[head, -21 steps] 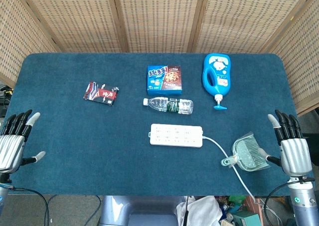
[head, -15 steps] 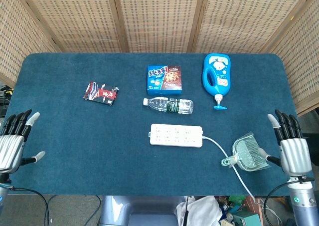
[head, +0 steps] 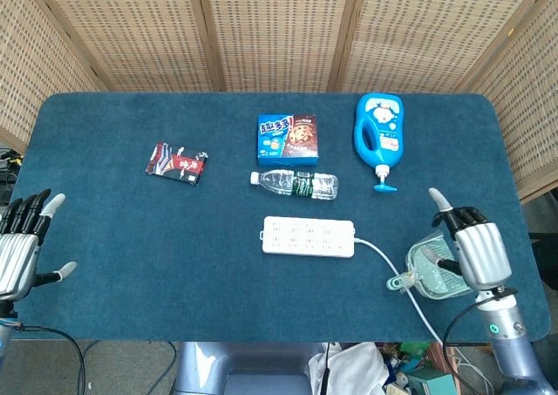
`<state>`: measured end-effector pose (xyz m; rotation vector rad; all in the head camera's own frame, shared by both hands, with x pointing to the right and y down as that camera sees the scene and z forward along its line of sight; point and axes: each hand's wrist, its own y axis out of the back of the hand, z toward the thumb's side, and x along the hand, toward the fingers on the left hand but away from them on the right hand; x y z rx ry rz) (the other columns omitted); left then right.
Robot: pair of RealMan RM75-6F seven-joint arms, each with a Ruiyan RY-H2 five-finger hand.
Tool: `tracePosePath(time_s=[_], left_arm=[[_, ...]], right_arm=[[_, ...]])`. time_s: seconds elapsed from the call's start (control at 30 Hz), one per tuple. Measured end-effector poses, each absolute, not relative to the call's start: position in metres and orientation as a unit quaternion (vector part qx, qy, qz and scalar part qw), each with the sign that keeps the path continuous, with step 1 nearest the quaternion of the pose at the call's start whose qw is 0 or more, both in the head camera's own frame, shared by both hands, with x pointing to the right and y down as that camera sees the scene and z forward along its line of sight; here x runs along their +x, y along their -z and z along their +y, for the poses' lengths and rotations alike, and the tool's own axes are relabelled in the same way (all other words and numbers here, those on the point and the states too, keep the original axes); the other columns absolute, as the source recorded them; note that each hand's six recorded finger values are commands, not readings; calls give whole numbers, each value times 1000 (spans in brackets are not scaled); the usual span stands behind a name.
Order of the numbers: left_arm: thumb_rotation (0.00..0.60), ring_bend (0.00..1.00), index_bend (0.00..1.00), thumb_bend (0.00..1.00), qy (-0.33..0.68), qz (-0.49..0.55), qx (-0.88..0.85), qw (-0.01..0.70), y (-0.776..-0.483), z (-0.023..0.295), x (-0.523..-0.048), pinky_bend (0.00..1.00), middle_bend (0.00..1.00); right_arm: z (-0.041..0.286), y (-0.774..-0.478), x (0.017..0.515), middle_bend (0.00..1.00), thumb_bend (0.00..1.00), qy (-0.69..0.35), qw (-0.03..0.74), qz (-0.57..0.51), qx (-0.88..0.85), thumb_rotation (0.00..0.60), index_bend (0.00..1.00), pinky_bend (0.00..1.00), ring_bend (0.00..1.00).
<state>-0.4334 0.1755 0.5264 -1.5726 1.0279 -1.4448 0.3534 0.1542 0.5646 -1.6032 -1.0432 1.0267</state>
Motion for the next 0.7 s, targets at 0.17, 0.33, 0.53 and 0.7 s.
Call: tracePosePath(time_s=[0.17, 0.33, 0.53, 0.7], left_arm=[[600, 0, 0, 0, 568, 405, -611, 374, -527, 174, -436, 0, 0], [600, 0, 0, 0, 573, 404, -609, 371, -530, 172, -437, 0, 0], [600, 0, 0, 0, 574, 397, -611, 374, -533, 172, -435, 0, 0], [600, 0, 0, 0, 577, 397, -609, 372, -535, 171, -436, 0, 0]], right_arm=[[141, -590, 318, 998, 787, -421, 443, -366, -702, 600, 0, 1000, 971], [135, -617, 277, 1000, 846, -435, 437, -287, -733, 600, 0, 1000, 977], [140, -640, 250, 1000, 846, -453, 425, -234, -748, 600, 0, 1000, 978], [146, -652, 241, 1000, 847, -466, 405, -212, -758, 600, 9, 1000, 978]])
